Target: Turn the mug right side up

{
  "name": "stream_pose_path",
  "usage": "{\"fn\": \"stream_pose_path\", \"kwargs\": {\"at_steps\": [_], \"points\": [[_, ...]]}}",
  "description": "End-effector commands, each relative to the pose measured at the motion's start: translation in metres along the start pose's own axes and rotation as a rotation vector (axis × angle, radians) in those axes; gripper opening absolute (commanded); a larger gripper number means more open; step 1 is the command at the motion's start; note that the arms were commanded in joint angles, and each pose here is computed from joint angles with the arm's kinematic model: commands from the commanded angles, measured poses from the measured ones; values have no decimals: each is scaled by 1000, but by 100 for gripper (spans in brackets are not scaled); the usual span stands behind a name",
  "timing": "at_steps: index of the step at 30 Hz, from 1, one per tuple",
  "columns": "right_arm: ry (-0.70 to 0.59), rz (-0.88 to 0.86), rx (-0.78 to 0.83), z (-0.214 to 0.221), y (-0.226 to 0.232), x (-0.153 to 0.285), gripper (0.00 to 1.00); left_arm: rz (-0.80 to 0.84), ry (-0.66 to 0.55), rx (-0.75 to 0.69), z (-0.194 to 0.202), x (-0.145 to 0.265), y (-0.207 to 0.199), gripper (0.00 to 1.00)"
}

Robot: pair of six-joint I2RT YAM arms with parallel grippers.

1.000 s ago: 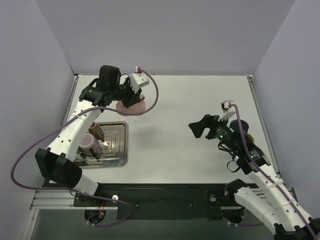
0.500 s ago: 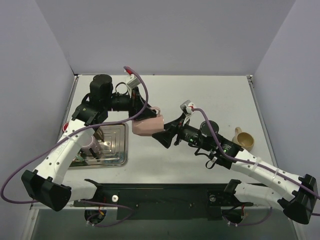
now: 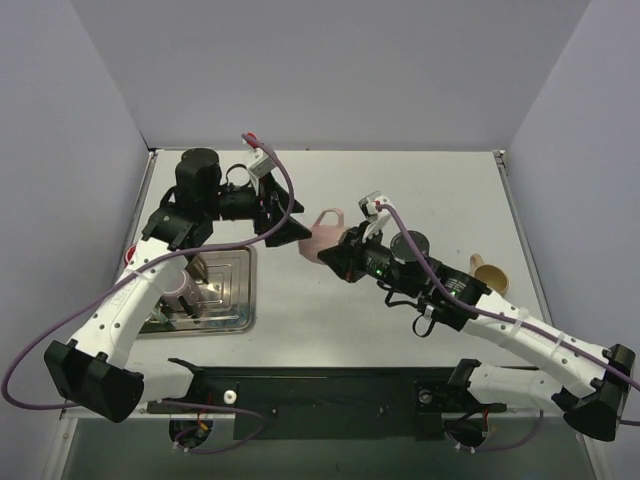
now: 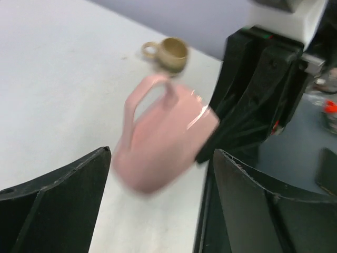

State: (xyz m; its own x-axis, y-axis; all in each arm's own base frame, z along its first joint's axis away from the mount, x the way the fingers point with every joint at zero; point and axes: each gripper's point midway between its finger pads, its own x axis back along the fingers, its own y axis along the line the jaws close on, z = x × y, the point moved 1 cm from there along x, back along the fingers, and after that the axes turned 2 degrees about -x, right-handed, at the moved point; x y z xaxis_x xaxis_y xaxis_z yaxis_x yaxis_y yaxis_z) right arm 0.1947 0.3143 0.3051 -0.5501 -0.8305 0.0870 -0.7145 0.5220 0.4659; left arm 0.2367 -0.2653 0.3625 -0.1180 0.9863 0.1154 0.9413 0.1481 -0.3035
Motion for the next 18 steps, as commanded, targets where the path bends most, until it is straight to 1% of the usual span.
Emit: {"fn": "stream_pose_path", "kwargs": {"at_steps": [1,2,3,4,5,6,7,8,9,12,14,16,18], "points": [[204,706,133,7,-131,65,0,-447,163,-164,12,49,72,89],[242,790,116,10,-154,75,0,-505,230,-170,23,59,81,89],[319,842,116,24,-168,87,0,-598,313,-257,31,72,101,90],[375,900,82,37,-189,97,0,-628,393,-273,47,82,108,90],[423,918,70,46,-197,104,0,-689,477,-331,56,95,121,90],[474,946,17,60,-213,113,0,-718,546,-336,72,104,127,90],[495,973,-14,64,-224,121,0,-745,632,-378,82,116,134,90],[534,976,-39,76,-231,124,0,-760,698,-379,98,124,139,90],[552,1009,-60,83,-242,133,0,-796,770,-417,104,136,144,91],[617,1068,-91,98,-261,144,0,-784,954,-442,140,159,146,91],[656,1074,-110,107,-270,147,0,-717,1064,-471,160,171,140,91],[676,1075,-132,113,-277,147,0,-658,1129,-461,178,177,132,91],[683,1086,-139,116,-284,147,0,-633,1176,-445,192,182,129,91]]}}
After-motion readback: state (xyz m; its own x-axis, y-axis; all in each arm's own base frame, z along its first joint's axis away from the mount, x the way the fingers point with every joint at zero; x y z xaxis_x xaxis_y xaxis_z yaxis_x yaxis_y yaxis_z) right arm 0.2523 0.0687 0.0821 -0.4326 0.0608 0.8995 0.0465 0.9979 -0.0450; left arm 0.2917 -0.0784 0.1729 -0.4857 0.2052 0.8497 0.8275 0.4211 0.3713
